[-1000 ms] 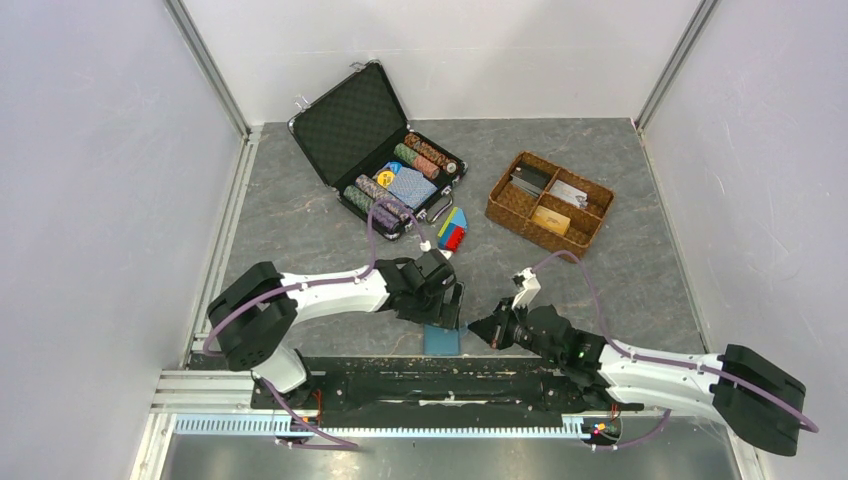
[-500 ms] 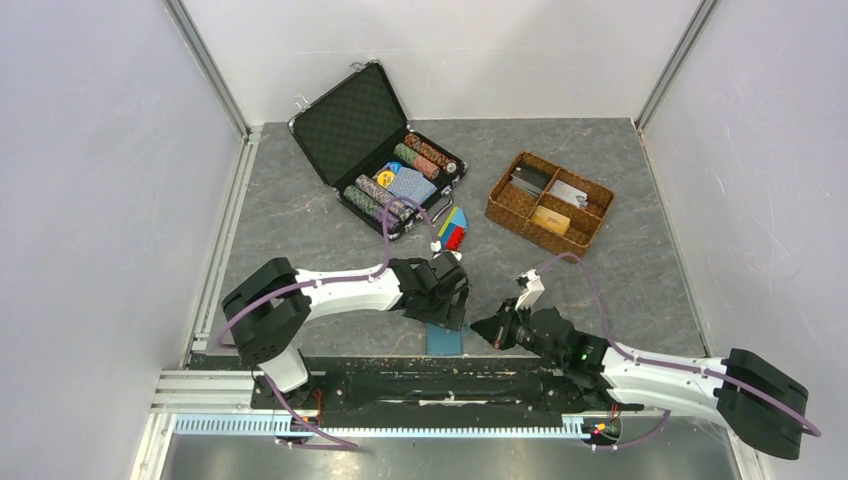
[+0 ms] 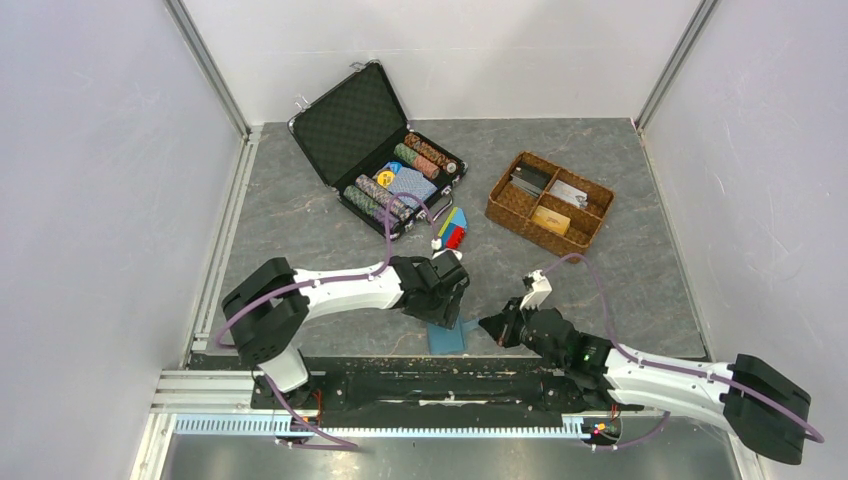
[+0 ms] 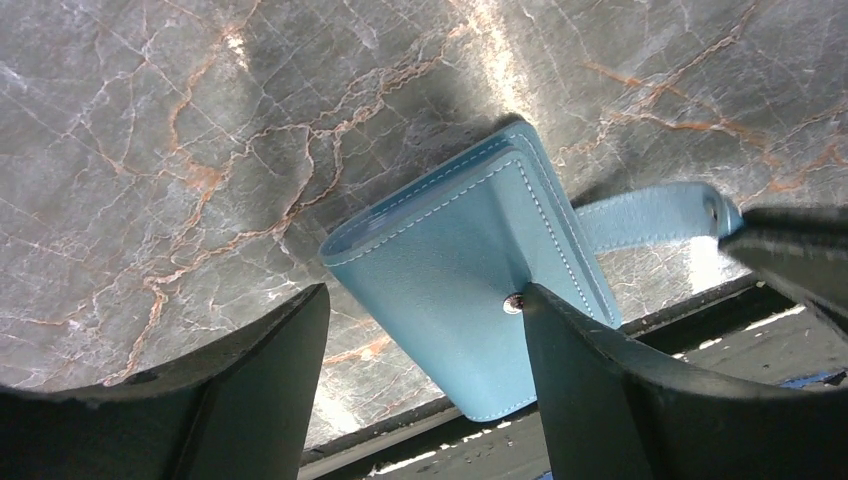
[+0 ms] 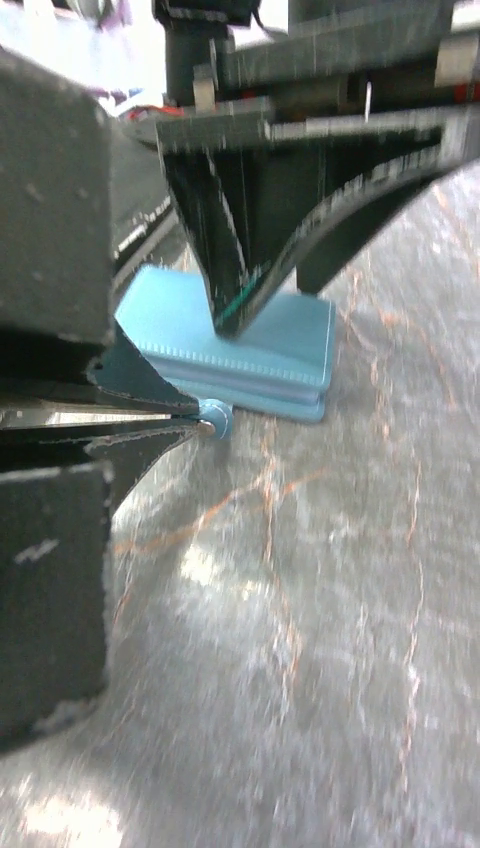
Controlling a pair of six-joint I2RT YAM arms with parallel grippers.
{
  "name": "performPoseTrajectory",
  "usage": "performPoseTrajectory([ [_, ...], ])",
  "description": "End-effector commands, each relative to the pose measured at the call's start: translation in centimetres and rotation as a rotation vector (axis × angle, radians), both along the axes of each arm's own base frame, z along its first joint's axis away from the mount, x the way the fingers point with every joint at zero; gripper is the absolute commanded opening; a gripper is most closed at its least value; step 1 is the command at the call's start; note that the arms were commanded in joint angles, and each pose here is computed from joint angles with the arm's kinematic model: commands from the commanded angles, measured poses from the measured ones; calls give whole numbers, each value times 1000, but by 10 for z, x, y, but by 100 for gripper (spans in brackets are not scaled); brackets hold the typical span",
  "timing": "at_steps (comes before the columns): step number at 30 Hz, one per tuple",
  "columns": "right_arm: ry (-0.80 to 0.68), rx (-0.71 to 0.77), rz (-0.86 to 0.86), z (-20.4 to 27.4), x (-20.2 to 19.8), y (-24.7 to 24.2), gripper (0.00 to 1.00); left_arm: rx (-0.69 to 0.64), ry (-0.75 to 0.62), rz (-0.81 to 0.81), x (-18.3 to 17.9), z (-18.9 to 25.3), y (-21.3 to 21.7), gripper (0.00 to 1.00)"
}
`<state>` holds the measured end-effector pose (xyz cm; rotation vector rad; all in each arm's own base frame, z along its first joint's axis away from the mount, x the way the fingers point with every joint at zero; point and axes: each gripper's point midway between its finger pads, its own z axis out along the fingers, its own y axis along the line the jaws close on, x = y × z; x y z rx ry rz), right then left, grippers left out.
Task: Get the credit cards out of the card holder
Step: Open the card holder at the center of the board.
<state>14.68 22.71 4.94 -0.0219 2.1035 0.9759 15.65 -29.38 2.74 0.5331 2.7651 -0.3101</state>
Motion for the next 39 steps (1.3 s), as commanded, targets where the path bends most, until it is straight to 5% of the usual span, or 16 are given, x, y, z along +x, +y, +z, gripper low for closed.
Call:
performPoseTrajectory([
  [1, -45, -108, -111, -3, 20, -20, 5, -23, -65, -43, 8, 22, -2, 76],
  [8, -48, -171, -132, 13, 25, -24, 22, -138, -55, -37, 1, 41, -12, 75],
  [18, -130, -13, 76, 90, 16, 28, 22, -255, -75, 42, 1, 70, 0, 66],
  [26, -38, 0, 209, 65, -4, 70, 21, -299, -8, 82, -6, 55, 20, 54],
  [39, 40, -127, 111, 14, 5, 54, 33, -355, 77, 74, -16, 24, 10, 34],
])
